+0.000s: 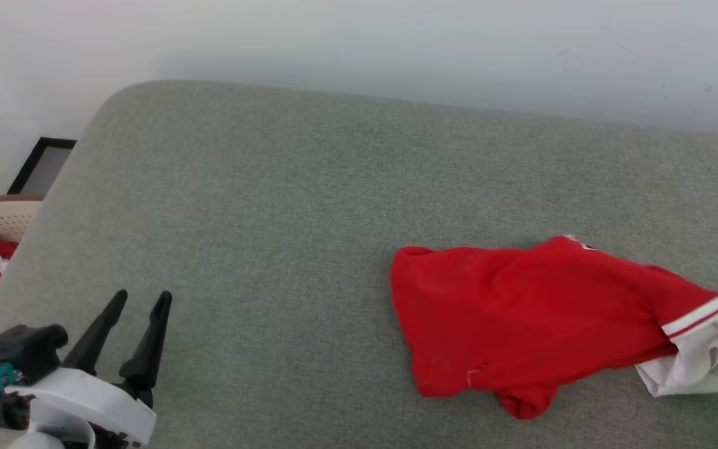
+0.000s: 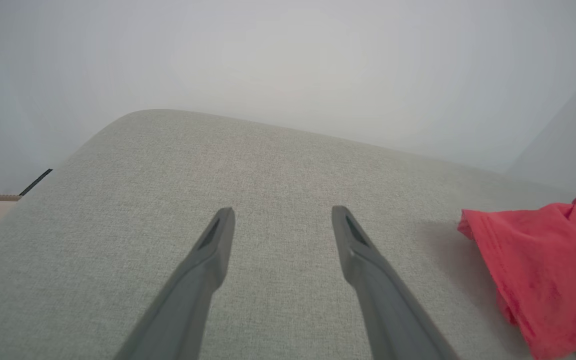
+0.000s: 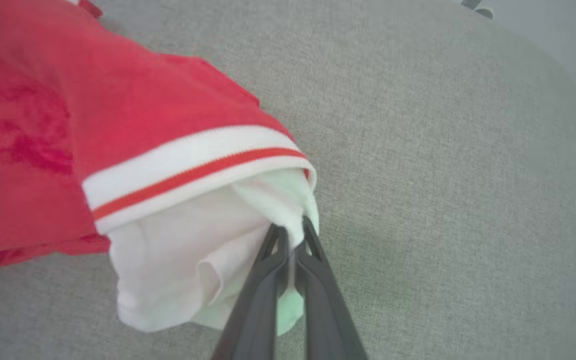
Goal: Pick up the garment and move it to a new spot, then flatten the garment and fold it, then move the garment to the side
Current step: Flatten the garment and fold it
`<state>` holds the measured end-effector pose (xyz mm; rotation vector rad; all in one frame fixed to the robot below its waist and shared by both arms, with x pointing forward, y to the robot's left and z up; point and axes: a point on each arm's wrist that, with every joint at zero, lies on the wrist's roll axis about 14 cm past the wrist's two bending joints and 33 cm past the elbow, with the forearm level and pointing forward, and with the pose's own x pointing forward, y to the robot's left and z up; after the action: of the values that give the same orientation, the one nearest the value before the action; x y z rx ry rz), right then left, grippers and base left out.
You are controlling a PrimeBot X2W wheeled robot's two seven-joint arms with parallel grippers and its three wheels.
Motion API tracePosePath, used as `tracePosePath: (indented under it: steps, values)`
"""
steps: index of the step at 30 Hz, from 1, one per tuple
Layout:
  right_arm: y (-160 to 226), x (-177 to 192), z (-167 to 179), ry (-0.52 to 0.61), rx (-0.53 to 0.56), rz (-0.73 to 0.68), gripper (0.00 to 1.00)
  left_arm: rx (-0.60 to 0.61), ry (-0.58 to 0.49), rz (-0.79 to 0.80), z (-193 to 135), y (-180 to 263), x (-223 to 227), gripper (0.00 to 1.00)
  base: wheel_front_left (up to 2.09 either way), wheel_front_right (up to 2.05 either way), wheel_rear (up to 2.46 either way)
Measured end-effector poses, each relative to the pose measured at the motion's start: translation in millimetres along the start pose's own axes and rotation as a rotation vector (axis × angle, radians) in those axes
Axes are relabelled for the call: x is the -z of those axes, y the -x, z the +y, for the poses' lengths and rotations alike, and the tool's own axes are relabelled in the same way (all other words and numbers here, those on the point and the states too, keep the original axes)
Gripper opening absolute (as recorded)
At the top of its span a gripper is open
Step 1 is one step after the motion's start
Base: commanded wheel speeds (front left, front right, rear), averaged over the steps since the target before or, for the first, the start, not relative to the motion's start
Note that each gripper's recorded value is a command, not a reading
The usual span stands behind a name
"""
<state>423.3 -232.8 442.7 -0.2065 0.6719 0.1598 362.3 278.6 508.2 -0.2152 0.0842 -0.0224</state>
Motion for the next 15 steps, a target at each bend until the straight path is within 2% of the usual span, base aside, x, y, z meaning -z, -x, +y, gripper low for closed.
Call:
tracePosePath:
  steps: [6, 11, 12, 14, 15]
  values:
    - [-10.6, 27.4, 2.2, -0.060, -0.015, 0.086, 0.00, -0.004, 0.002, 0.011, 2.7, 0.5, 3.3, 1.00, 0.00, 0.00, 0.00]
    - [-21.4, 34.9, 13.8, -0.125, -0.048, 0.108, 0.00, -0.002, 0.004, 0.017, 3.3, -0.2, 4.7, 1.00, 0.00, 0.00, 0.00]
    - [-23.2, 34.4, 13.8, -0.135, -0.049, 0.107, 0.18, -0.001, 0.003, 0.017, 3.0, -1.1, 4.4, 1.00, 0.00, 0.00, 0.00]
    - [-25.4, 34.0, 13.9, -0.136, -0.049, 0.108, 0.65, 0.004, 0.001, 0.027, 1.8, -2.2, 5.4, 1.00, 0.00, 0.00, 0.00]
    - [-25.8, 33.4, 14.3, -0.144, -0.052, 0.108, 1.00, 0.006, 0.000, 0.035, 1.4, -2.6, 6.5, 1.00, 0.00, 0.00, 0.00]
